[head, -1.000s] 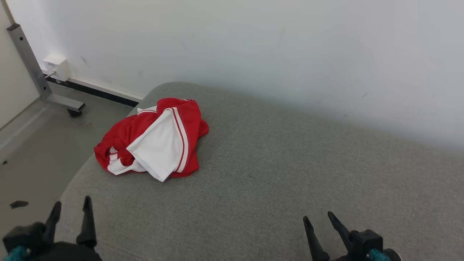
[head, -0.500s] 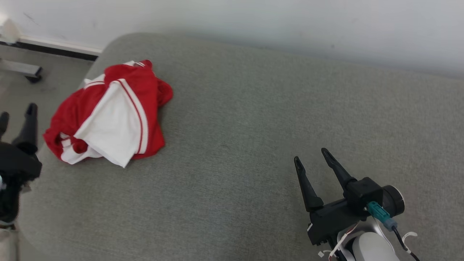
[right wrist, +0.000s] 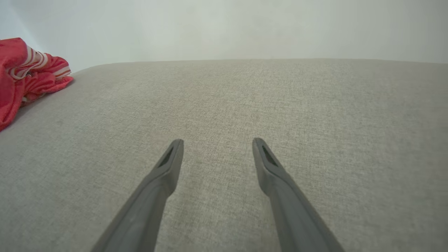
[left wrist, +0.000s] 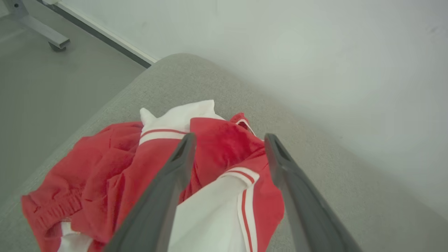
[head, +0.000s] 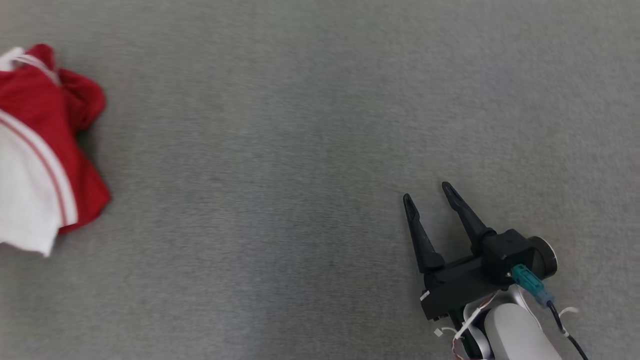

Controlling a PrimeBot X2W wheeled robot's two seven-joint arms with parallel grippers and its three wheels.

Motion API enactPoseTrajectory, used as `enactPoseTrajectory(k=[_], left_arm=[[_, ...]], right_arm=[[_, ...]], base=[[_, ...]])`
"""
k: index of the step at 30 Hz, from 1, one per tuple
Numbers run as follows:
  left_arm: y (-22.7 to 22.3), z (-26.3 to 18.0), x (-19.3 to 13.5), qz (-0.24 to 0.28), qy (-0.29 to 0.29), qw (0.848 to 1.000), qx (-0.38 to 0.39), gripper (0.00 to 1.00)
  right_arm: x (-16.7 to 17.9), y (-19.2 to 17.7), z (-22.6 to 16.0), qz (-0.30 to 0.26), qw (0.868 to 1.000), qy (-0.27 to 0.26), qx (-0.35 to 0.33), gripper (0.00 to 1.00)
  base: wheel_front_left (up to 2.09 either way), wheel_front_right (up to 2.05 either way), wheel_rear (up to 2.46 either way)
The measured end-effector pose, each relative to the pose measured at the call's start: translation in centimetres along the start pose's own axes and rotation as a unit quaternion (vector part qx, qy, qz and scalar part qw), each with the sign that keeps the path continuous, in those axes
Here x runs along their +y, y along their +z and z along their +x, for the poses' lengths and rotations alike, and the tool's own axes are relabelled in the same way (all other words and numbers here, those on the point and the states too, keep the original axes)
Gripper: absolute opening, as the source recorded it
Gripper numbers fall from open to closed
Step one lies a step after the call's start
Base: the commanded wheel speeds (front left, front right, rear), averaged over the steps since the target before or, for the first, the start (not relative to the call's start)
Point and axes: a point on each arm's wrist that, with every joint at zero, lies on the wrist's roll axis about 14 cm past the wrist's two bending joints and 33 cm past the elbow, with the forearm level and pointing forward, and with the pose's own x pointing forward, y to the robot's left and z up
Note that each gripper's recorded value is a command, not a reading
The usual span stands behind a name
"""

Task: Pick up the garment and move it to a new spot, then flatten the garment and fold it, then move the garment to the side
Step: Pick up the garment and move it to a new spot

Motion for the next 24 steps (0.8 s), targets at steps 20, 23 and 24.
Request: enactPoseTrajectory(k=[20,23,24], left_arm=[[-11.1,4.1,2.7,0.258,0.067,0.941,0.208,0.85],[-11.4,3.9,3.0,0.263,0.070,0.939,0.212,0.00],[-11.5,3.9,2.9,0.261,0.070,0.939,0.211,0.00]], right_arm=[[-5.0,-2.2,-2.9,0.015,0.997,-0.075,0.023,1.00],[-5.2,-2.1,-3.2,0.014,0.996,-0.080,0.023,1.00],[-5.3,-2.1,-3.3,0.014,0.996,-0.083,0.023,1.00]], base=[[0.00,0.00,0.00],[0.00,0.00,0.00],[0.00,0.00,0.00]])
